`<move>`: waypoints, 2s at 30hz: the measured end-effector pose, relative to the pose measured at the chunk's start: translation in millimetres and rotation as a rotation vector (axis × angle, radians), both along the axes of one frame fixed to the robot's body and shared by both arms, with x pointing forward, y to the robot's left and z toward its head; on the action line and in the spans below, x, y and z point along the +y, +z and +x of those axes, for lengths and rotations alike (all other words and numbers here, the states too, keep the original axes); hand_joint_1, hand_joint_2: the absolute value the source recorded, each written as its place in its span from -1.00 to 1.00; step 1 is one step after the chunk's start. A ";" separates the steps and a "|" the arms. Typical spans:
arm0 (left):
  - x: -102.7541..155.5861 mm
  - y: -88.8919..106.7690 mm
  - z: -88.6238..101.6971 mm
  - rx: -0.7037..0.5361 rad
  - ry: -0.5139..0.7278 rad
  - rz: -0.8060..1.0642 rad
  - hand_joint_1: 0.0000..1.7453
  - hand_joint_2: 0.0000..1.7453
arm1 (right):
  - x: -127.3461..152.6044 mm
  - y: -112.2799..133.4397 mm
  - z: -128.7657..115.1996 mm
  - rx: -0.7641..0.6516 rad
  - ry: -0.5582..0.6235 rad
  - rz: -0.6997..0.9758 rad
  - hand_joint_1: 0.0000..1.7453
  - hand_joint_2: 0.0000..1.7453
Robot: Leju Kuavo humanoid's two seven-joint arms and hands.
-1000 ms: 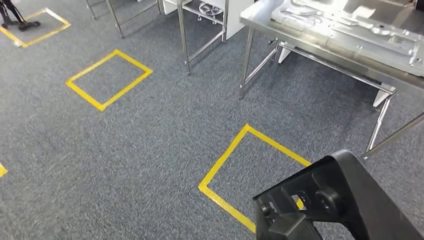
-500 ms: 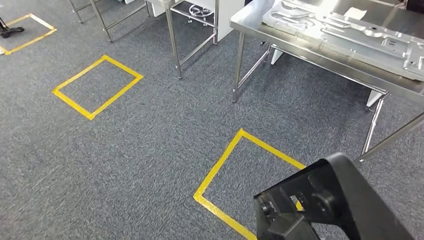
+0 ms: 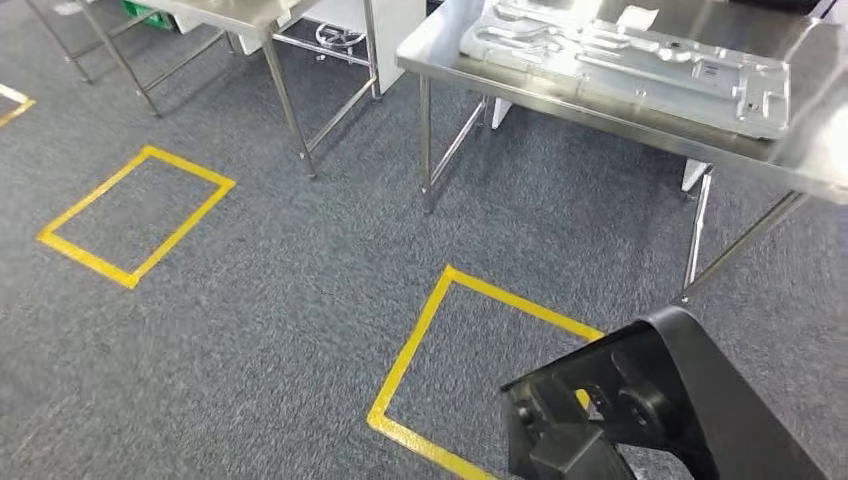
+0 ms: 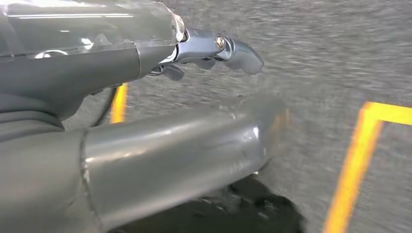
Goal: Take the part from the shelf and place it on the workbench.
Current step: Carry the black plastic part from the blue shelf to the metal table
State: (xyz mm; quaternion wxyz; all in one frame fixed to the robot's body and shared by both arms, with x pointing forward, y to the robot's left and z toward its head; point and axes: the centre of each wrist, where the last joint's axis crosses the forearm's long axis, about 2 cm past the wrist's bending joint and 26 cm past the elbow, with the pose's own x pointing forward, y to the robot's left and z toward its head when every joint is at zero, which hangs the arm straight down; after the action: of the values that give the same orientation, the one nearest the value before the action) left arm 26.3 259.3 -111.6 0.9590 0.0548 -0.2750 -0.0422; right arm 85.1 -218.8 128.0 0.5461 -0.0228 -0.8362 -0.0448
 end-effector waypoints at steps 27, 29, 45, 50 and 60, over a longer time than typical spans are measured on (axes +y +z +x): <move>2.1 -0.1 0.5 0.002 0.022 -0.001 -1.00 -1.00 | 4.1 3.4 2.6 0.003 -0.028 -0.032 1.00 1.00; 2.8 -0.3 -1.3 0.006 0.022 -0.001 -1.00 -1.00 | 4.9 3.6 3.4 0.000 -0.021 -0.021 1.00 1.00; 0.8 0.0 1.1 0.007 0.021 -0.006 -1.00 -1.00 | 5.7 2.4 3.2 0.010 -0.030 -0.024 1.00 1.00; 1.5 0.2 3.3 0.004 0.015 -0.004 -1.00 -1.00 | 5.3 2.6 3.2 0.010 -0.042 -0.039 1.00 1.00; 8.3 -0.4 1.1 0.014 0.010 0.001 -1.00 -1.00 | 3.3 5.6 7.3 0.010 -0.127 -0.101 1.00 1.00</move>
State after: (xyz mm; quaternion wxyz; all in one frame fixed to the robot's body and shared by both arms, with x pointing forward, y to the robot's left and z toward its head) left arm 27.4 267.6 -112.1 0.9610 0.0565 -0.2680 -0.0380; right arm 92.3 -215.5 133.6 0.5443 -0.1033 -0.8317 -0.0370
